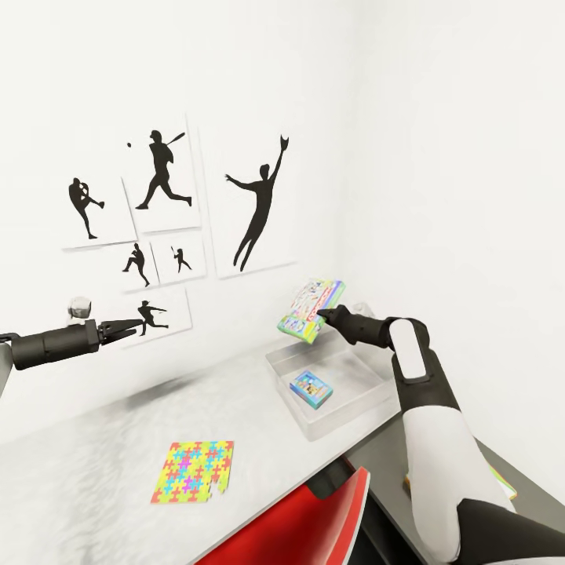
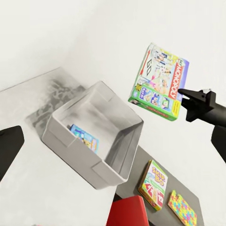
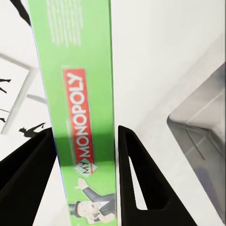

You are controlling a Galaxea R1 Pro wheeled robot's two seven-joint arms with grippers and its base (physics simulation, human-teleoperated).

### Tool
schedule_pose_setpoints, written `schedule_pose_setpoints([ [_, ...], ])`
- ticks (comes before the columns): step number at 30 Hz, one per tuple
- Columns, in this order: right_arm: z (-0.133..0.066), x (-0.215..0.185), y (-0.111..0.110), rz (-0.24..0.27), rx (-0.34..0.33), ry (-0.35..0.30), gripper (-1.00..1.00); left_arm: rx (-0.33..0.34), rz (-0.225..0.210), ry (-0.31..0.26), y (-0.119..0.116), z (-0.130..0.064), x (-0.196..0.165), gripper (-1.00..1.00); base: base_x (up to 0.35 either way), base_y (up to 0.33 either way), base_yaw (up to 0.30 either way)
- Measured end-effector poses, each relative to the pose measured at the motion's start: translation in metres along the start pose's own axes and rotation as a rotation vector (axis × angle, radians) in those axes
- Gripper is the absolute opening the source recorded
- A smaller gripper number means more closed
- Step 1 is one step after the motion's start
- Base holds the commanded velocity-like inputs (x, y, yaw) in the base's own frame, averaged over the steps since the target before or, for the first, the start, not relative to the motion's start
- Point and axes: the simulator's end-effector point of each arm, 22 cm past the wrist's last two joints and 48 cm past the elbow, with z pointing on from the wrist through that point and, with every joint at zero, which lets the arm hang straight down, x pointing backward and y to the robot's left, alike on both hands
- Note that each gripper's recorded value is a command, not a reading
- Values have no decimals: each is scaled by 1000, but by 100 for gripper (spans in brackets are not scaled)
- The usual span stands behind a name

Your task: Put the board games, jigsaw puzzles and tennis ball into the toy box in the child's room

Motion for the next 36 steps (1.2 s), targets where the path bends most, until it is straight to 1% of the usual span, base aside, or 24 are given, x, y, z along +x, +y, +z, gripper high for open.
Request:
schedule_pose_setpoints([
  [3,0,-2,-6,-2,20,3,-100,0,0,0,0,0,0,100,0,0,0],
  [5,-1,-3,-21,3,58,10,-100,0,0,0,0,0,0,100,0,0,0],
  [8,-5,-6,-53,21,137,17,-100,0,0,0,0,0,0,100,0,0,0],
  [10,-9,-13,-64,31,163,12,-100,0,0,0,0,0,0,100,0,0,0],
  [11,-13,-19,-71,25,187,8,-100,-1,0,0,0,0,0,100,0,0,0],
  [15,-21,-36,-82,22,224,-5,-100,-1,0,1,0,0,0,100,0,0,0],
  [20,-26,-44,-90,28,240,-15,-100,-1,-1,1,0,0,1,100,0,0,0],
  [23,-24,-39,-98,42,251,2,-100,-1,-1,1,1,0,1,100,0,0,0],
  [26,-20,-37,-104,74,257,25,-100,-1,-1,2,1,0,1,100,0,0,0],
  [30,-16,-27,-126,144,291,77,-100,-1,-1,2,1,0,1,100,0,0,0],
  [31,-15,-26,-130,149,300,85,-100,-2,-1,2,1,0,1,100,0,0,0],
  [32,-14,-24,-132,167,303,98,-100,-1,-1,2,1,0,1,100,0,0,0],
  [36,-13,-31,-129,176,303,101,-100,-1,-1,2,1,0,1,100,0,0,0],
])
